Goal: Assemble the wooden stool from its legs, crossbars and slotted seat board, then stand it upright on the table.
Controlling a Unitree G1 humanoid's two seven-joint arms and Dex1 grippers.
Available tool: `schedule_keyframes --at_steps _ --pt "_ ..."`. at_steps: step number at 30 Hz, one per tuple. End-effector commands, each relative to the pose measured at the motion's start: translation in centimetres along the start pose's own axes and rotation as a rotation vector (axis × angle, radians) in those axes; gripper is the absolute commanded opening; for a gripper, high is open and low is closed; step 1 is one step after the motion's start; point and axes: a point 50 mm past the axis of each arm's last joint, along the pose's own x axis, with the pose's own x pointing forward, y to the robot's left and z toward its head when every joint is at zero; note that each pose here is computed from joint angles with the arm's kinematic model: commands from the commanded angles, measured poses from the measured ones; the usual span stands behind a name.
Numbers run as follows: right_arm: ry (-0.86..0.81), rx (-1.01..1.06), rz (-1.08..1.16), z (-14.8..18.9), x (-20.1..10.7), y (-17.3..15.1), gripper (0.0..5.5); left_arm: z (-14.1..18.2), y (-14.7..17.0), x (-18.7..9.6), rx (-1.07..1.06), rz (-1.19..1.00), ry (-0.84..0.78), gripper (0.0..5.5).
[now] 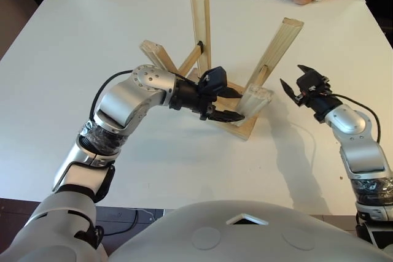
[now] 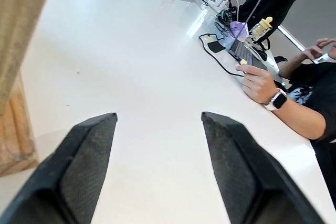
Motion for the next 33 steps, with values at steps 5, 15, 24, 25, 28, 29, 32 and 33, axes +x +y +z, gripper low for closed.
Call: schedule_keyframes --at_steps 5,15,24,25,28,29,32,33 --pt "0.052 -0.036 0.048 -0.5 -0.6 0.4 2.98 -2.5 -1.4 -2.2 0.14 0.09 0.093 3.08" --pt "0.165 -0.012 0.349 -2.1 -5.2 4.3 2.98 -10.0 -2.5 -11.5 0.021 0.286 0.261 3.08" --pt "0.193 0.008 0.475 -2.6 -5.5 6.1 2.98 -14.9 4.9 -11.8 0.173 0.753 0.32 3.08" --pt "0.191 0.007 0.465 -2.6 -5.2 6.2 2.98 -15.2 5.0 -11.5 0.211 0.757 0.345 3.08" --pt "0.194 0.008 0.474 -2.9 -4.8 7.0 2.98 -16.5 4.1 -10.2 0.265 0.68 0.367 3.08" --pt "0.189 0.016 0.482 -2.9 -4.7 7.4 2.98 -16.8 3.4 -9.7 0.264 0.626 0.353 3.08" --pt "0.149 0.048 0.488 -2.2 -4.2 8.3 2.98 -17.1 1.0 -8.4 0.227 0.489 0.283 3.08" --pt "0.132 0.063 0.487 -1.9 -4.0 8.5 2.98 -17.0 0.4 -8.1 0.201 0.464 0.248 3.08"
